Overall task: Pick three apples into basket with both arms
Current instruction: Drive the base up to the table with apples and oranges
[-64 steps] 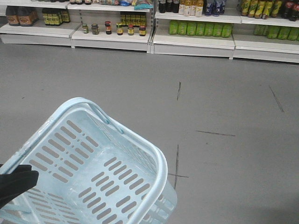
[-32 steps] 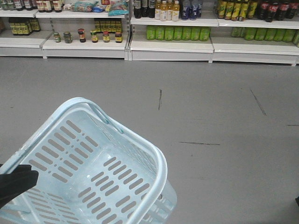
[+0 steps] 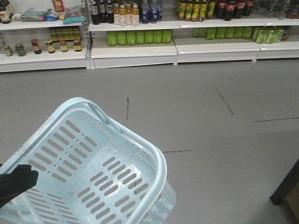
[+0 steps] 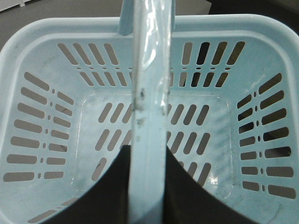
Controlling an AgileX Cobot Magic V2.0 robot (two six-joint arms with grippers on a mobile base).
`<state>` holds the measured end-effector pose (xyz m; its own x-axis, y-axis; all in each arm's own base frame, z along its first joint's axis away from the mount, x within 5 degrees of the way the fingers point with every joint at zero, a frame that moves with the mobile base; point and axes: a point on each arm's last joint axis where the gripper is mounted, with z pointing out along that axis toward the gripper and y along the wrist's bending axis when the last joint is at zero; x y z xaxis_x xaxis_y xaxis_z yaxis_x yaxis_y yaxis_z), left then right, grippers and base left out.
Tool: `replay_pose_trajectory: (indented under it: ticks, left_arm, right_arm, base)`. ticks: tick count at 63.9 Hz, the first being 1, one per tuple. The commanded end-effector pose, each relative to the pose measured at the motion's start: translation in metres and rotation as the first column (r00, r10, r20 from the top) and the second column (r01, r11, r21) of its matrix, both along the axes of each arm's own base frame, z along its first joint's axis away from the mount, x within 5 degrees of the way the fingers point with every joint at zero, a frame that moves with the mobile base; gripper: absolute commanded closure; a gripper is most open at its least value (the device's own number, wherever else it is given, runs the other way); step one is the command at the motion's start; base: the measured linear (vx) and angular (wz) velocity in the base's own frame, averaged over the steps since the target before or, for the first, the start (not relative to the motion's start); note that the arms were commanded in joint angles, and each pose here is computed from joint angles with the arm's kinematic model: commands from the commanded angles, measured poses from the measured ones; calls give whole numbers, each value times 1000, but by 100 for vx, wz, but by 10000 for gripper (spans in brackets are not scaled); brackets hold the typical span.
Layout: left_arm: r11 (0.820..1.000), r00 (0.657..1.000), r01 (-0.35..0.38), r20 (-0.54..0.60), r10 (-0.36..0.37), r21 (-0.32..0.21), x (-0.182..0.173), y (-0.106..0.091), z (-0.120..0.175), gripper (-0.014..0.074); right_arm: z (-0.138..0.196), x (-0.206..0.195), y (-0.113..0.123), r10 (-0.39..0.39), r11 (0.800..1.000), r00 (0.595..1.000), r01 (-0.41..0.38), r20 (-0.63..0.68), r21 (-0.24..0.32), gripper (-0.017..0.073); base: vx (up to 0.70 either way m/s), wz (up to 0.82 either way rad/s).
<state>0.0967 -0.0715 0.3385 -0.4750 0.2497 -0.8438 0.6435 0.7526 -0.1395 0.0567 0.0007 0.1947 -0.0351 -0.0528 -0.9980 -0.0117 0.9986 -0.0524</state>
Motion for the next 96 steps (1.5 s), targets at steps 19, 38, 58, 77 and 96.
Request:
replay_pose_trajectory:
  ticks: [19, 38, 58, 77, 96]
  left_arm:
    - [995, 997, -36, 71, 43, -98, 3, -1, 17, 600]
    - [995, 997, -36, 71, 43, -98, 3, -1, 17, 600]
    - [995, 997, -36, 71, 43, -98, 3, -1, 17, 600]
    - [995, 997, -36, 71, 43, -98, 3, -1, 17, 600]
    - [995, 997, -36, 71, 43, -98, 3, -1, 17, 600]
  right_arm:
    - [2, 0, -1, -9, 1000, 998, 9, 68, -4, 565]
    - [2, 0, -1, -9, 1000, 998, 9, 68, -4, 565]
    - [2, 0, -1, -9, 1000, 998, 9, 68, -4, 565]
    - [2, 0, -1, -9, 1000, 998, 9, 68, -4, 565]
    - [2, 0, -1, -9, 1000, 998, 9, 68, -4, 565]
  base:
    - [21, -56]
    - [17, -65]
    - [15, -58]
    - [13, -53]
    - [13, -52]
